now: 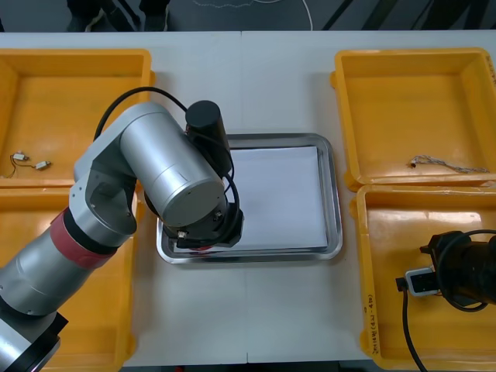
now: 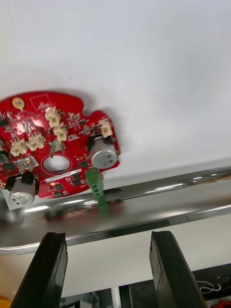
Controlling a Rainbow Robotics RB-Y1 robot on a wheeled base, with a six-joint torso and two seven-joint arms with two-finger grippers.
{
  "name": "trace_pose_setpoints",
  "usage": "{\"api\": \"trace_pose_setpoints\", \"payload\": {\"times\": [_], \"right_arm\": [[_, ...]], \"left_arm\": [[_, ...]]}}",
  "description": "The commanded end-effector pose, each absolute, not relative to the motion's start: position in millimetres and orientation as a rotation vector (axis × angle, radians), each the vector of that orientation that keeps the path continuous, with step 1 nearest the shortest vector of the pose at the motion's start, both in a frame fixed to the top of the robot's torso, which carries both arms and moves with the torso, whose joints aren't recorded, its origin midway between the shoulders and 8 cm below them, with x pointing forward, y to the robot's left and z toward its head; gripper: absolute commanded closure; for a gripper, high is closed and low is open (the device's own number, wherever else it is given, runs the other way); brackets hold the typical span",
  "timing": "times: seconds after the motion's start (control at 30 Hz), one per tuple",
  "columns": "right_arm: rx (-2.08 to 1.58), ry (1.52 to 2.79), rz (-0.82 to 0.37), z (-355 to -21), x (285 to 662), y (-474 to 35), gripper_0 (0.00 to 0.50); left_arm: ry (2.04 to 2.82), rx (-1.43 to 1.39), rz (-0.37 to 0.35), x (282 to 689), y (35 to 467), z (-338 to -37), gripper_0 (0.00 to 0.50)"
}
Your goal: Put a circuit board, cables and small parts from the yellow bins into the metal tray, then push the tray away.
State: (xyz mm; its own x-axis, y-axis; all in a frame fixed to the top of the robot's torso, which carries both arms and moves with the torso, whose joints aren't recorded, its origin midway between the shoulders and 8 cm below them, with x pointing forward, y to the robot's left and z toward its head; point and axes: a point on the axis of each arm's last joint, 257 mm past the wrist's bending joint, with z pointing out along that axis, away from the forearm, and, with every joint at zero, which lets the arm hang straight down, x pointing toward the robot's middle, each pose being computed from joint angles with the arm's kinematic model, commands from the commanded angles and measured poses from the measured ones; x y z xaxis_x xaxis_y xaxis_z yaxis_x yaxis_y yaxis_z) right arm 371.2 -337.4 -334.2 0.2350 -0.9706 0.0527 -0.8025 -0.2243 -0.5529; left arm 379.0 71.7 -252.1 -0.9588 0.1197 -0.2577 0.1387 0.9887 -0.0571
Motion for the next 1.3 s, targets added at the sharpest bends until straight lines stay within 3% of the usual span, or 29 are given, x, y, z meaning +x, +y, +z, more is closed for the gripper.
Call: {"api": "trace_pose_setpoints", "payload": {"times": [0.03,0.07,0.1,0.13,0.2,0.23,0.3,0.4,0.77,1.3], "right_arm": [[-2.112,1.698,-0.485,-368.8,358.6,-340.9,0.000],[-2.113,1.705,-0.481,-370.6,357.7,-342.3,0.014],[-2.116,1.710,-0.477,-372.9,356.6,-343.2,0.083],[-2.118,1.713,-0.477,-373.4,356.5,-344.4,0.113],[-2.121,1.719,-0.462,-377.5,354.3,-342.8,0.248],[-2.124,1.721,-0.460,-378.3,353.5,-343.4,0.283],[-2.122,1.733,-0.453,-380.6,352.0,-345.4,0.403],[-2.121,1.749,-0.444,-383.9,349.7,-348.2,0.500],[-2.103,1.770,-0.397,-374.9,350.7,-347.5,0.500],[-2.035,1.868,-0.237,-278.2,366.1,-329.5,0.500]], "left_arm": [[2.708,0.234,-0.166,400.4,64.4,-196.7,0.000],[2.679,0.231,-0.183,402.4,63.2,-187.7,0.000],[2.654,0.227,-0.199,404.0,62.5,-179.2,0.000],[2.646,0.223,-0.202,405.0,63.6,-176.2,0.000],[2.606,0.211,-0.228,407.9,65.5,-161.4,0.000],[2.596,0.206,-0.230,409.0,67.7,-157.8,0.000],[2.565,0.193,-0.232,410.6,75.2,-147.2,0.000],[2.540,0.170,-0.227,413.2,88.6,-136.3,0.000],[2.504,0.070,-0.157,426.9,159.3,-103.0,0.000],[2.498,-0.090,-0.103,443.3,245.7,-62.5,0.000]]}}
